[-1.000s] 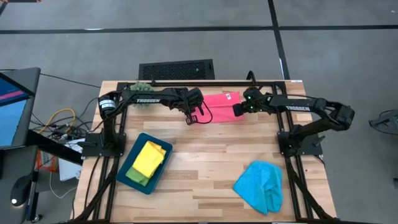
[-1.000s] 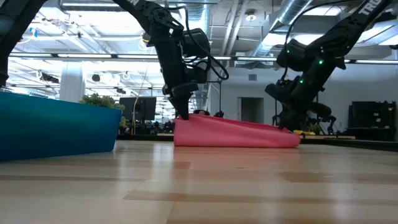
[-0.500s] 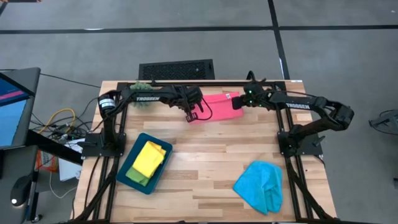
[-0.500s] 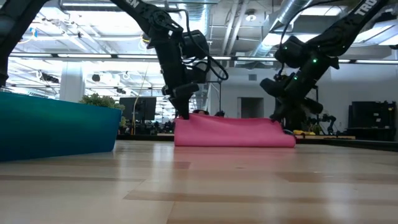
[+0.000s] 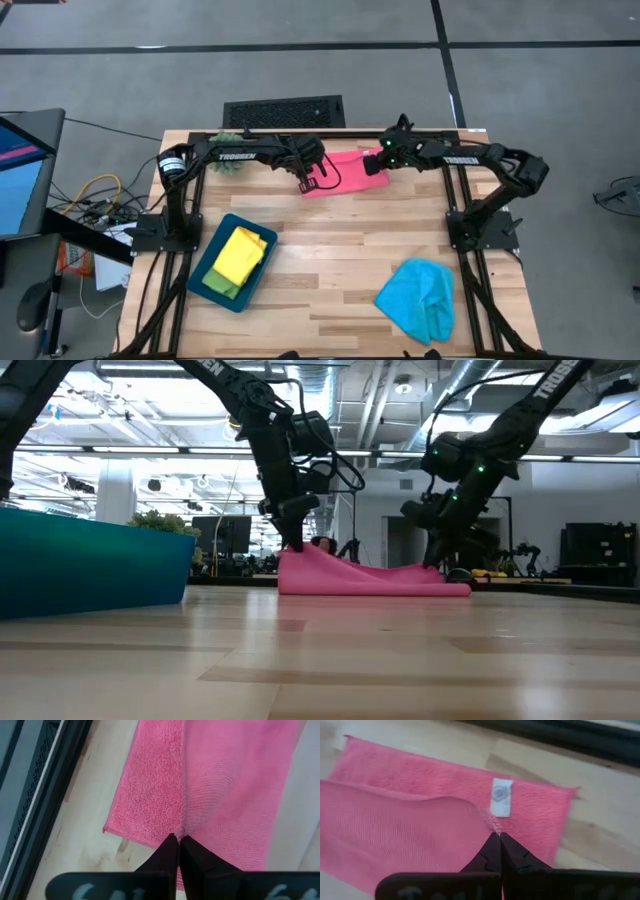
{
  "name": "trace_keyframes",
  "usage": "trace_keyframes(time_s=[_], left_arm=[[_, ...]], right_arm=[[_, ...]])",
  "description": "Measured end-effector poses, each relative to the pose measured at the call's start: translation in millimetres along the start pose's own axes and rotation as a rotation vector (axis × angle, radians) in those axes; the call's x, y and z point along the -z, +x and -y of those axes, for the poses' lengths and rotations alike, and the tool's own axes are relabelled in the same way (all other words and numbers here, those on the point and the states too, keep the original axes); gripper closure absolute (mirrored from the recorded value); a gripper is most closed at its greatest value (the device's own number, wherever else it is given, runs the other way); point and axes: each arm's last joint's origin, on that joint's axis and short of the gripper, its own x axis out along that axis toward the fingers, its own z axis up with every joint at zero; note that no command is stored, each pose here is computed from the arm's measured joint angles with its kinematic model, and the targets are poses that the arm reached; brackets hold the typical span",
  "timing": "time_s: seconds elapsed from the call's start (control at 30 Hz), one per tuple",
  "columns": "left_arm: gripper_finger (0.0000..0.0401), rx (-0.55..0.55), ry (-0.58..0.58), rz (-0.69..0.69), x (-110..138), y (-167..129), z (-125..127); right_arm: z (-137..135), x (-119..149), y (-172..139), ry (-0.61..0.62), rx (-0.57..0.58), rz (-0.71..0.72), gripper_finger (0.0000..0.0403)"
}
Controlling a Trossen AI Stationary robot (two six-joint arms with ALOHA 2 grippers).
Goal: Fold microfiber towels
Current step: Fold the pink microfiber towel
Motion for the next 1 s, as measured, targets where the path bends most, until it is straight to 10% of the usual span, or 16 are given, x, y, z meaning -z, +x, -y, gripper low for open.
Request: trace_keyframes(time_s=[1.0], left_arm=[[0.0401, 0.007, -0.021, 0.057, -4, 23, -5]], right_arm=[[8, -1, 4, 0.004, 0.151, -0.062, 0.0395]])
